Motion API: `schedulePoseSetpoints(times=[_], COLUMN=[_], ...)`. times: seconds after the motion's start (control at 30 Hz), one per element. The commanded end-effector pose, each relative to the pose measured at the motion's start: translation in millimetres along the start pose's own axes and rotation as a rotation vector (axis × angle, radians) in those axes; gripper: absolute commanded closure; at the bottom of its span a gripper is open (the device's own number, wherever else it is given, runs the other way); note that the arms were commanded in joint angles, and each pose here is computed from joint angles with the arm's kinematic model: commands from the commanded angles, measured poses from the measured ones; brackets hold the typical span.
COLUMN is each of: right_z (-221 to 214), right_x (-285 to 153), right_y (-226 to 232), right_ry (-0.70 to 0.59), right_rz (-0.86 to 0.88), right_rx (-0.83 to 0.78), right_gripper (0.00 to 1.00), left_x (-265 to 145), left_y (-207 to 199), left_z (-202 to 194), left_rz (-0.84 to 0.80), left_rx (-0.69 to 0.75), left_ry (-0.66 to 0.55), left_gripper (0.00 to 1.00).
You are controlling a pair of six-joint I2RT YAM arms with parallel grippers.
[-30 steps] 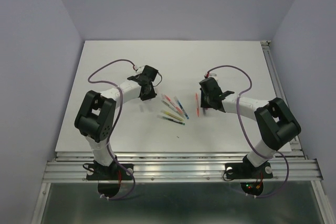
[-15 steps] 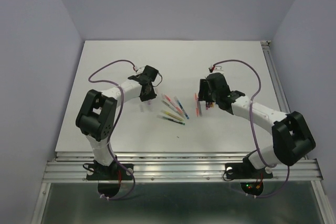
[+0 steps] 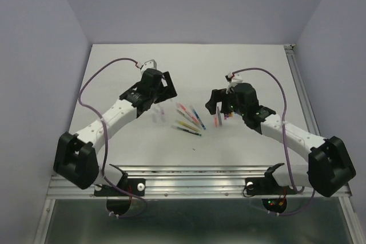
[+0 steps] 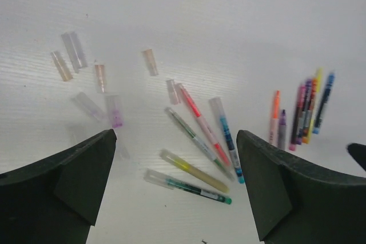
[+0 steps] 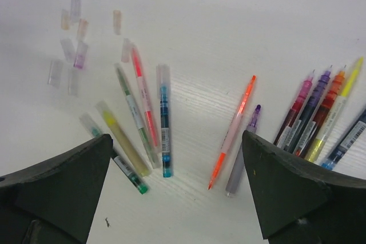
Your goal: Open the pen caps
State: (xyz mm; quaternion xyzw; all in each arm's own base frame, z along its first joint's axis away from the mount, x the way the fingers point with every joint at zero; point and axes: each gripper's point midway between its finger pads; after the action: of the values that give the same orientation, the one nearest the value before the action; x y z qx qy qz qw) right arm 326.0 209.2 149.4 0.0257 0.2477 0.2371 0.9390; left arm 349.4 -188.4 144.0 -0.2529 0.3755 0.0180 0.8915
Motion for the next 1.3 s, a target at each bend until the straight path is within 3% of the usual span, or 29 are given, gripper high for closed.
schedulePoseSetpoints(times=[0.0,0.2,0.4,0.63,1.07,1.27], right_z=[15,10,-14,-29,-54,-71], right_x=[9,43,80,109,118,112], right_y=[20,31,24,26,24,23], right_ry=[-0.024,0.065,0.192,0.282,0.351,0.395], right_rz=[0.116,0.044,-0.136,-0.216,-0.251,-0.269], right_rx=[-0.038,-0.086,-0.131,-0.169,-0.230,-0.289], right_gripper=[0.00,0.00,0.00,0.00,0.05,0.14], left_x=[-39,-84,-86,-84,-80,-81], left_y=[-24,-8,10,13,14,14], left_z=[19,27,10,4,4,6], left_rz=[-0.185,-0.268,-0.269,-0.270,-0.262,-0.260], left_rx=[-0.015,-0.063,-0.076,-0.072,-0.060,-0.058], left_ry=[-0.097,-0.219,-0.208,-0.193,-0.199,-0.202], left_gripper=[0.01,0.01,0.01,0.01,0.01,0.01])
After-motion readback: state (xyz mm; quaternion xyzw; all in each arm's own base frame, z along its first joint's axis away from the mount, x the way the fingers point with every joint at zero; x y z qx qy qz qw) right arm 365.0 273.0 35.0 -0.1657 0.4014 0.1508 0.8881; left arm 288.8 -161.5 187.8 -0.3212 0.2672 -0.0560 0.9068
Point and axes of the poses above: each gripper's point midway between its finger pads, its own x axis out along the fingers, its own y axis along the line the jaws close on, z = x × y, and after that the axes turned 9 degrees about -x, right-handed
